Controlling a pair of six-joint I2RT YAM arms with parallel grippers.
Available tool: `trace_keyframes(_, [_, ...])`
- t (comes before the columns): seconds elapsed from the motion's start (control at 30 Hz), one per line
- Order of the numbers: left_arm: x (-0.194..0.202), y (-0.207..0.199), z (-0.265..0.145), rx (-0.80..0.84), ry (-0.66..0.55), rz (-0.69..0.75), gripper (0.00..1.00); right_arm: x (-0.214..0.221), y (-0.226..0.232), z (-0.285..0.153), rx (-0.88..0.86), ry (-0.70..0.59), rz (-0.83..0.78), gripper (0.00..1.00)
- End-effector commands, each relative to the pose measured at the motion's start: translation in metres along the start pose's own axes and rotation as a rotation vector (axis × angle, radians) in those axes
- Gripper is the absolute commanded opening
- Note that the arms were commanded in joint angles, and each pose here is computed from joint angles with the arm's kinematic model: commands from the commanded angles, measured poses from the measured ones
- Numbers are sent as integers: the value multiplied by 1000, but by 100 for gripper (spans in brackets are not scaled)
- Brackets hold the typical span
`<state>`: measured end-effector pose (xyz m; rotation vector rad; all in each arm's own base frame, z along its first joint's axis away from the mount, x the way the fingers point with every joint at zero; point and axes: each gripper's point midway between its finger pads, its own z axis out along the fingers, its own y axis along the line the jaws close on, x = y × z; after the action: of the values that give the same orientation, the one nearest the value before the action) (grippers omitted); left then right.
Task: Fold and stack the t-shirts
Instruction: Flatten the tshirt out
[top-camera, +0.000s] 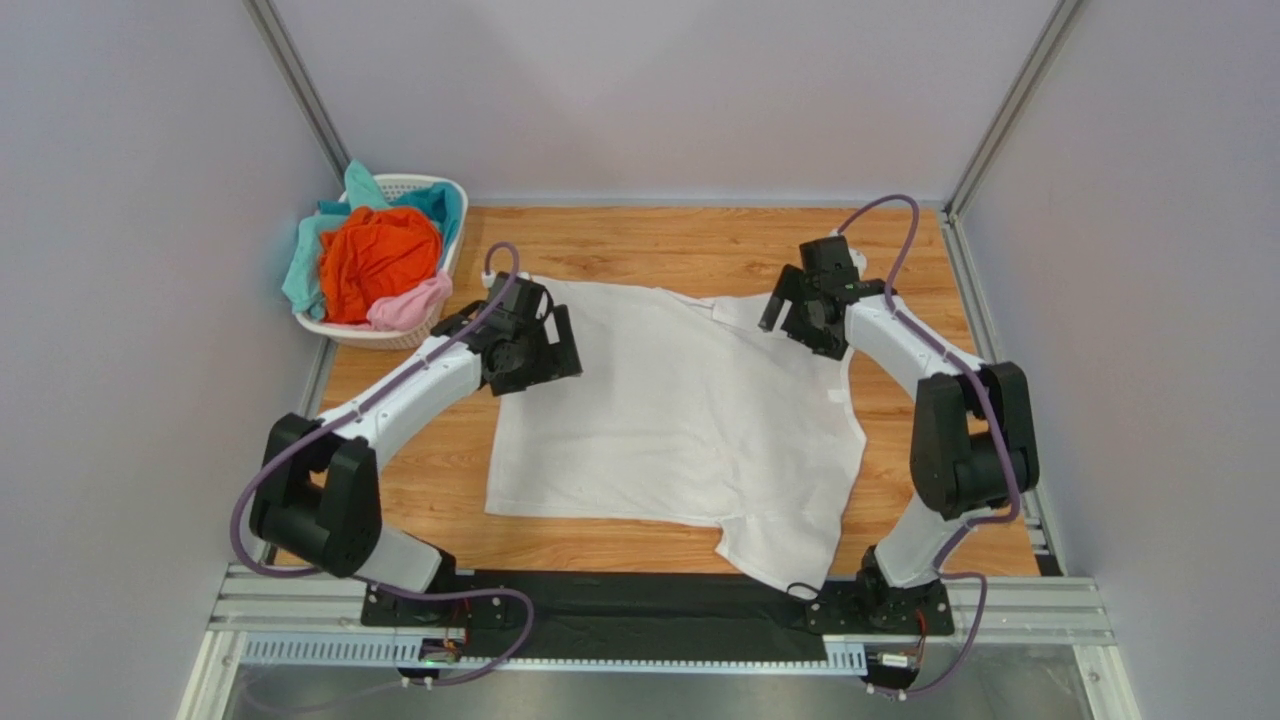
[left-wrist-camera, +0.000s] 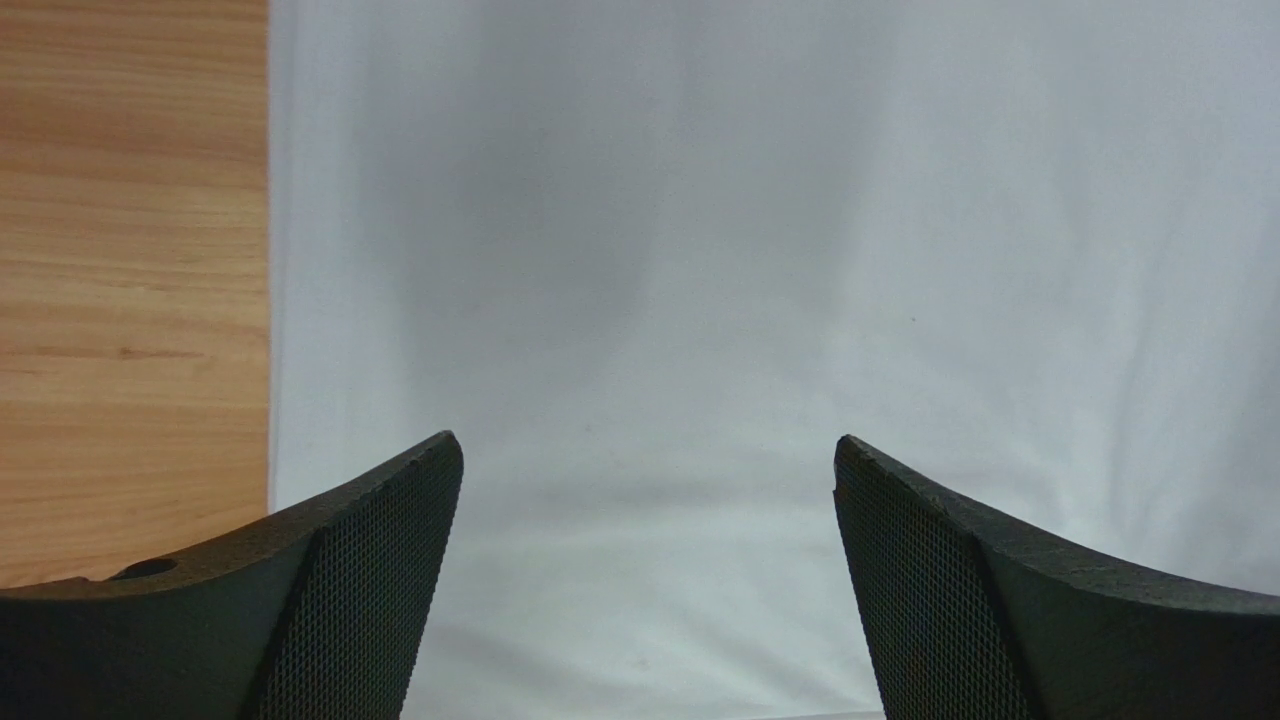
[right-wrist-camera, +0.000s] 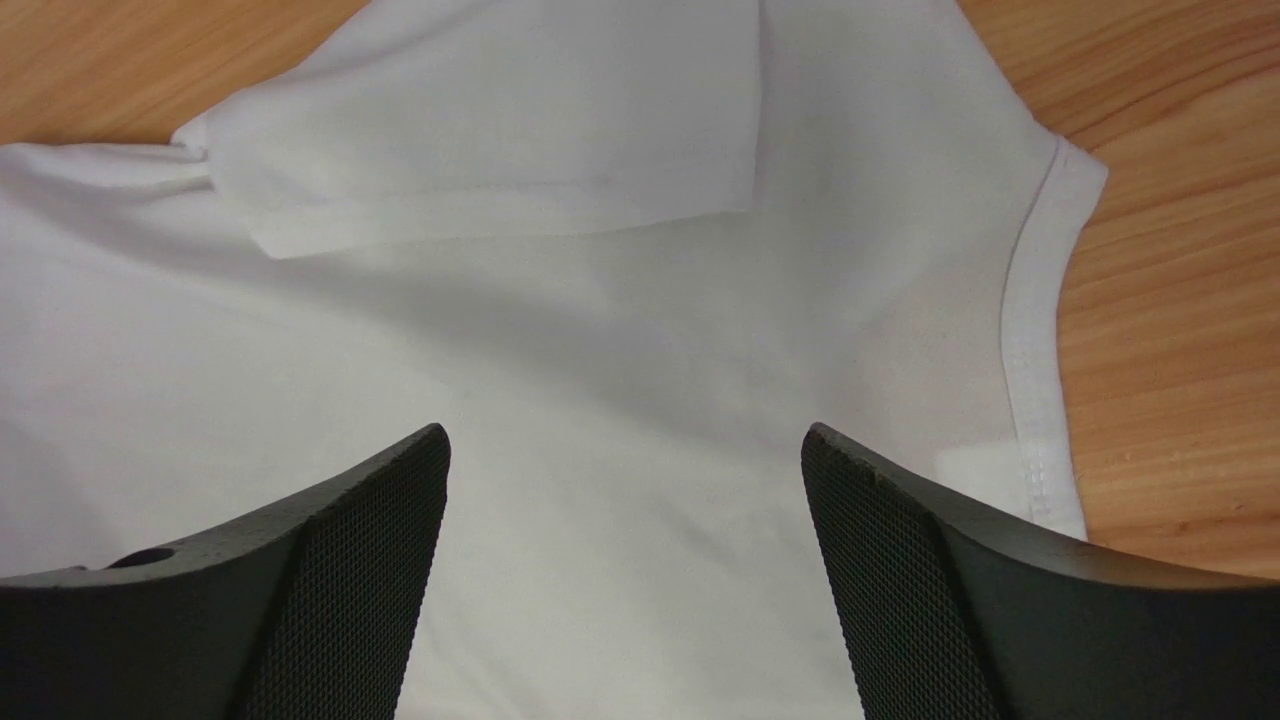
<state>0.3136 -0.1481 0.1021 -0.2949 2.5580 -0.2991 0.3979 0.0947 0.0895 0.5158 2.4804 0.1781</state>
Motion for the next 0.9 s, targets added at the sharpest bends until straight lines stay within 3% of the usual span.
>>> trace_keyframes(0.0, [1, -23, 20, 94, 52, 38, 100, -28, 8, 22, -30, -1, -9, 84])
trace_keyframes(0.2, [24, -3, 44, 11, 122, 47, 100, -37, -4, 59, 28, 41, -6, 72])
trace_keyframes(0.47, [41, 21, 54, -72, 151, 54, 100, -33, -13, 80, 63, 73, 5, 70])
trace_keyframes(0.57, [45, 23, 56, -82, 161, 55, 100, -33, -14, 86, 65, 77, -5, 61])
trace_keyframes(0.6, [44, 23, 56, -85, 159, 55, 100, -33, -14, 87, 65, 81, -7, 53])
trace_keyframes(0.77, [46, 30, 56, -114, 157, 60, 100, -33, -11, 91, 48, 90, 0, 41])
trace_keyframes(0.8, [46, 32, 56, -120, 159, 63, 100, -34, -10, 90, 46, 87, -3, 33])
trace_keyframes(0.87, [46, 33, 55, -127, 156, 67, 100, -38, -7, 86, 36, 75, -5, 26])
